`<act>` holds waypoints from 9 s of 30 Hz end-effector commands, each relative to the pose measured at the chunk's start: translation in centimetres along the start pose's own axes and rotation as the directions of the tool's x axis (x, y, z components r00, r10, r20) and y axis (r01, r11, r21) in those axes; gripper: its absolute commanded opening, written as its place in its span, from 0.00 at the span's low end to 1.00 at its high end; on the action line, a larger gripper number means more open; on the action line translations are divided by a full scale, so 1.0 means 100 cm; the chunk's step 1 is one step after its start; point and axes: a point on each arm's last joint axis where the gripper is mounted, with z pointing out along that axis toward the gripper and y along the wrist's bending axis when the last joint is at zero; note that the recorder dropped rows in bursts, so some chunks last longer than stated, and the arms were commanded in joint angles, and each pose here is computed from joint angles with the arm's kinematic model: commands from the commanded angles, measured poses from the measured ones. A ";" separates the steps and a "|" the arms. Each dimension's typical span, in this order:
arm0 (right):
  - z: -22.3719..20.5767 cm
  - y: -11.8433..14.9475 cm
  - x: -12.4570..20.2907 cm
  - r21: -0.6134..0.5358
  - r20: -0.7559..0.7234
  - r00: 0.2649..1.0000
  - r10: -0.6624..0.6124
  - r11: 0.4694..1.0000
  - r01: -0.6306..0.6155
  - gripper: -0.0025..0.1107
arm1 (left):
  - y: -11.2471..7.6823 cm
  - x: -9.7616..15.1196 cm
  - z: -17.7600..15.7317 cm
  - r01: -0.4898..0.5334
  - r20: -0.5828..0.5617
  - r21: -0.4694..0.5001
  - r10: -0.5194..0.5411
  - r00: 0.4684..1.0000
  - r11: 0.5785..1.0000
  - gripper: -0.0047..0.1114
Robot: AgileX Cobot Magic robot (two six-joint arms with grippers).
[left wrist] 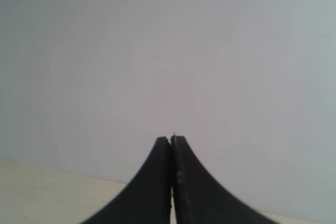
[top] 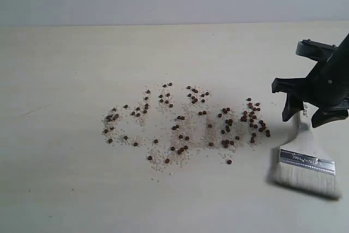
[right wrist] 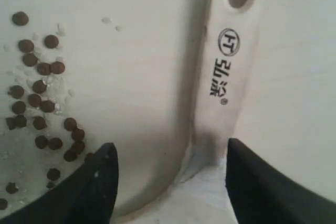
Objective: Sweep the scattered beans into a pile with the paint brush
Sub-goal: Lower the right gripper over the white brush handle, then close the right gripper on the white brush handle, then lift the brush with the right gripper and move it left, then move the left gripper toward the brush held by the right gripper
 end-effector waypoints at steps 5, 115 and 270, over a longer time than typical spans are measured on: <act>-0.001 -0.005 0.002 0.052 -0.039 0.999 0.030 0.998 -0.028 0.52 | 0.000 0.001 -0.001 -0.008 -0.001 -0.001 0.008 1.000 1.000 0.04; 0.037 -0.003 -0.008 0.160 -0.076 0.994 0.080 0.985 -0.067 0.52 | 0.000 0.001 -0.001 -0.008 -0.001 -0.001 0.008 1.000 1.000 0.04; -0.130 0.163 0.026 -0.340 0.603 0.760 -0.244 0.783 0.521 0.02 | -0.090 0.109 0.194 -0.117 -0.276 0.854 0.632 0.725 0.507 0.58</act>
